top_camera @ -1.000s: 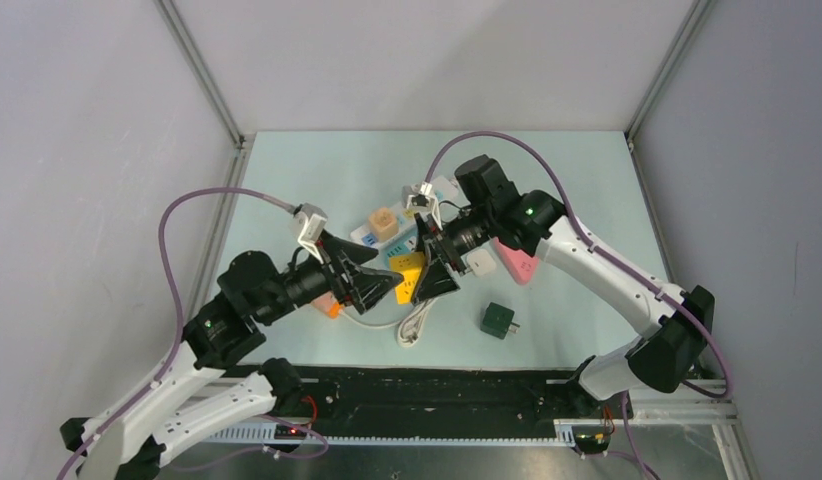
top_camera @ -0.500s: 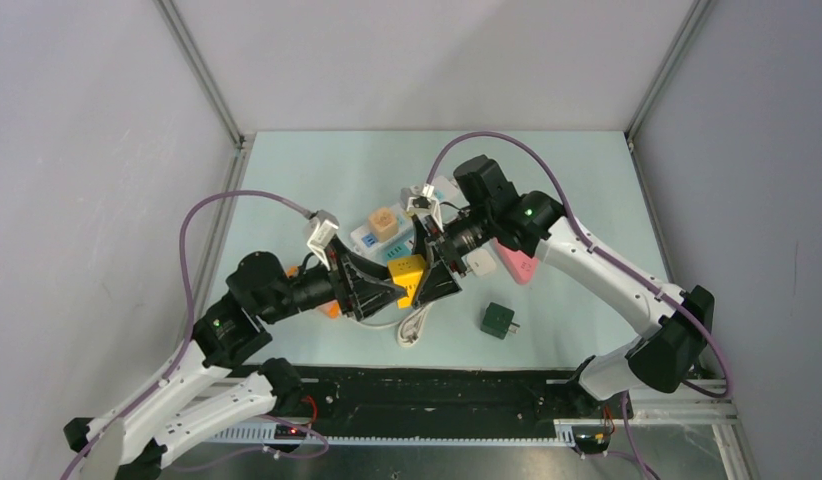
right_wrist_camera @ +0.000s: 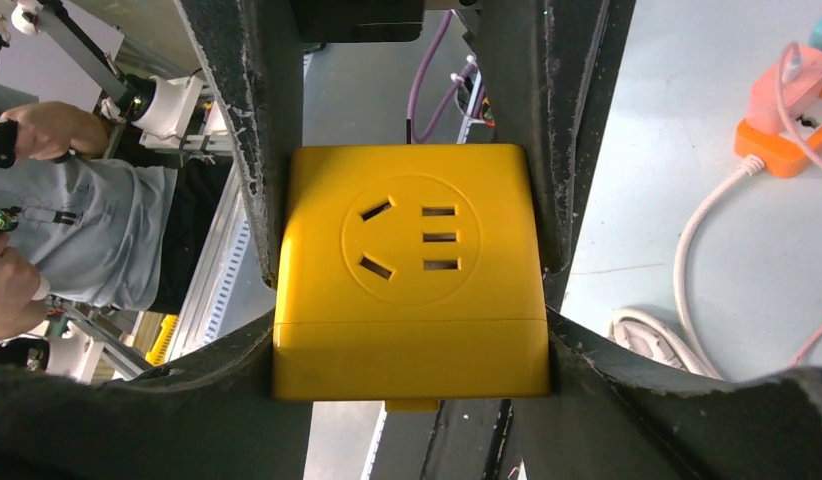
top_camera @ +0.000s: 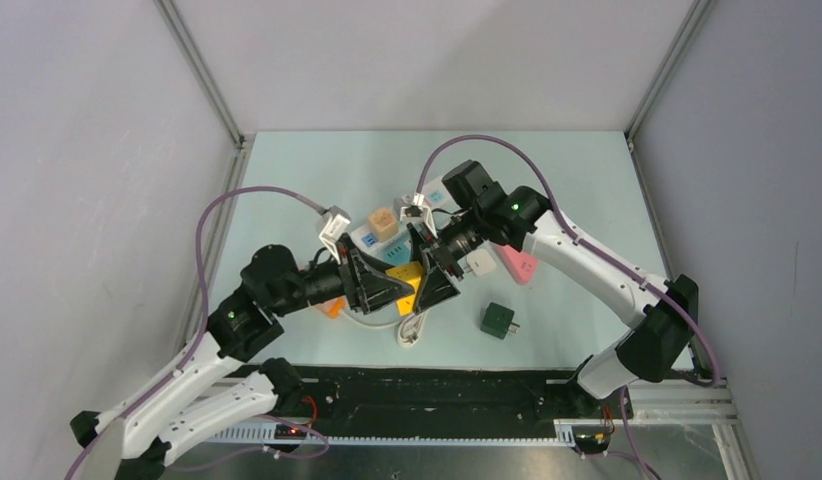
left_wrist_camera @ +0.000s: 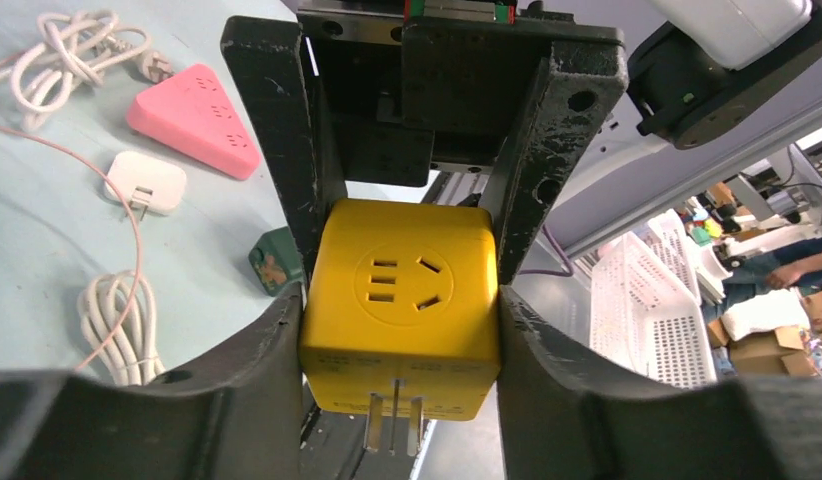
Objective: Insert the plug
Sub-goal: Adjust the plug.
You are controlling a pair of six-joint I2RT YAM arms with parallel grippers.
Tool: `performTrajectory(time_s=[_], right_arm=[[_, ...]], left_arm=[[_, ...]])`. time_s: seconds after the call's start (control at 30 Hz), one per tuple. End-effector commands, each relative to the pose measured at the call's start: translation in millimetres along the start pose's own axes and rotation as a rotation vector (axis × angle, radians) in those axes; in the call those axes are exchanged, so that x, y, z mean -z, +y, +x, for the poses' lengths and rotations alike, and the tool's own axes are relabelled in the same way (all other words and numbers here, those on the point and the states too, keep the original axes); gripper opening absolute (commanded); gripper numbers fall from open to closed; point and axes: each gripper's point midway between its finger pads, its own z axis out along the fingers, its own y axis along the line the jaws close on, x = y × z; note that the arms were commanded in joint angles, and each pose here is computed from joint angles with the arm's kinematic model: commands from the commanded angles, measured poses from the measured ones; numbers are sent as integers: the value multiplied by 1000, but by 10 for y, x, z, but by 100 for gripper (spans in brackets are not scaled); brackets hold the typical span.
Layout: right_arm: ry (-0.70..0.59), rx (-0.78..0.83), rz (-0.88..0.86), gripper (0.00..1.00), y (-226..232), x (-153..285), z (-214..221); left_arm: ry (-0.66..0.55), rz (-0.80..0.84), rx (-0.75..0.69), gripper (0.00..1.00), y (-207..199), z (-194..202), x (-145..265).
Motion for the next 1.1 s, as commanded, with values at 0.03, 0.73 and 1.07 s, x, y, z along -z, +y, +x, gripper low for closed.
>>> performTrajectory(time_s=[0.03,0.73,1.07], right_arm=[[-25,28,5,0,9,65,-142],[-411,-135,65,68,-132,64,-745],[-465,-157,74,74,-141,104,-844]], left_arm=[[-28,41,-2,16,-42,-45,-18],[-374,-82,-32,0,-9,-702,290],[-395,-104,-23,0,38,-714,312]])
